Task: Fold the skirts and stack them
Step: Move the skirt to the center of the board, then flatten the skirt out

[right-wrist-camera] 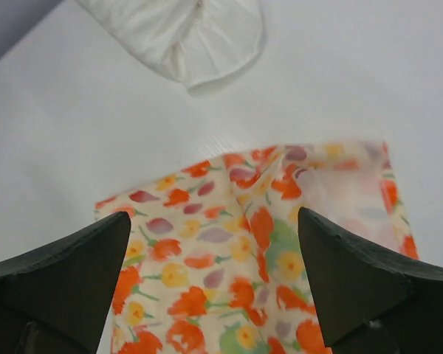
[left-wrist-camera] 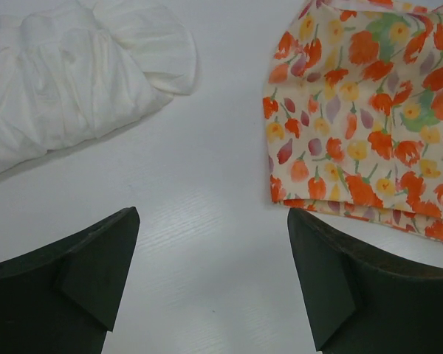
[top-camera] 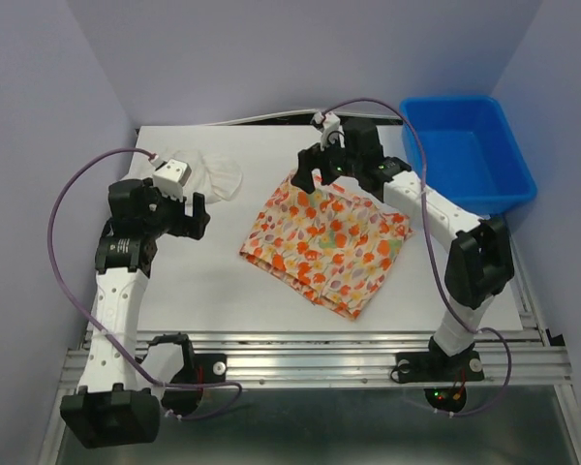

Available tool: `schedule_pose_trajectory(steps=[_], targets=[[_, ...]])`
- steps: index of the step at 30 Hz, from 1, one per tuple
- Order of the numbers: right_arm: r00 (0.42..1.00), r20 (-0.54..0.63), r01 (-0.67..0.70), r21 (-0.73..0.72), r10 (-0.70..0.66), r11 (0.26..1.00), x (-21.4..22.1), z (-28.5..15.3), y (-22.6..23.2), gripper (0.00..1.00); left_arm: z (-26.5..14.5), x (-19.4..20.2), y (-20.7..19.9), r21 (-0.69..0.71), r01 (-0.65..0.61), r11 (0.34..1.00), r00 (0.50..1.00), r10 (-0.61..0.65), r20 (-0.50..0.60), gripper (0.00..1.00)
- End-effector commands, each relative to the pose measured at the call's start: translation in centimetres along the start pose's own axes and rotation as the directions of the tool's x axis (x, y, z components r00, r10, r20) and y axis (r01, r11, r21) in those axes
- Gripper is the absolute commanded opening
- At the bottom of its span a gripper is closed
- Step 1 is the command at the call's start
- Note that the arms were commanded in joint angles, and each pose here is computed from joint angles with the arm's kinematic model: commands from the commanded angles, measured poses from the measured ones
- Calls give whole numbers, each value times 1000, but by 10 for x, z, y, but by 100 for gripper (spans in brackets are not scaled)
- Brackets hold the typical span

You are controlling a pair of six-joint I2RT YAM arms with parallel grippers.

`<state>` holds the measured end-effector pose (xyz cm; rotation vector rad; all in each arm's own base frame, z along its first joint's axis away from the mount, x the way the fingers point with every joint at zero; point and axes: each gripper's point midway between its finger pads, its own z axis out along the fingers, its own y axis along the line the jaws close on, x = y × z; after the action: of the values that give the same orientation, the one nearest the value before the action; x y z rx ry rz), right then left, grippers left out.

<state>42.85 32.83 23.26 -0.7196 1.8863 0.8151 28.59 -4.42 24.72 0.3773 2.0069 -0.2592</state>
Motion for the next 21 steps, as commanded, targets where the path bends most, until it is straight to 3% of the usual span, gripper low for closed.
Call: schedule_pose_trajectory(steps=[1, 3, 6, 8, 10, 12, 16, 17, 19, 20, 21], targets=[[976, -174, 152, 136, -128, 979, 22, -55, -20, 100, 26, 19, 6, 40, -48, 998, 996, 51, -69, 94], [942, -320, 152, 129, -104, 980, 70, -88, -13, 100, 45, 37, 4, 86, -38, 996, 988, 50, -145, 91], [898, -432, 145, 97, -89, 985, 130, -134, 6, 98, 65, 56, -1, 135, -30, 990, 974, 59, -218, 88], [876, -464, 160, 25, -130, 987, 157, -155, 21, 96, 78, 65, -16, 189, -74, 979, 962, 120, -244, 85], [844, -516, 166, -13, -149, 986, 196, -185, 27, 94, 87, 68, -31, 234, -195, 952, 941, 250, -230, 85], [850, -504, 154, -39, -153, 987, 204, -192, 34, 87, 91, 78, -42, 279, -281, 918, 912, 346, -220, 86], [820, -554, 161, -14, -141, 987, 216, -191, 24, 79, 101, 84, -56, 344, -478, 808, 817, 553, -165, 86], [795, -590, 169, -4, -138, 986, 225, -187, 15, 78, 104, 87, -60, 367, -564, 740, 750, 645, -146, 86], [733, -668, 213, 48, -127, 976, 239, -187, -7, 75, 108, 92, -64, 383, -639, 668, 678, 723, -130, 86], [686, -720, 215, 68, -101, 974, 252, -184, -18, 73, 111, 96, -68, 398, -701, 592, 605, 789, -107, 86], [673, -734, 206, 65, -93, 976, 257, -182, -20, 73, 111, 100, -70, 410, -724, 555, 570, 816, -98, 86]])
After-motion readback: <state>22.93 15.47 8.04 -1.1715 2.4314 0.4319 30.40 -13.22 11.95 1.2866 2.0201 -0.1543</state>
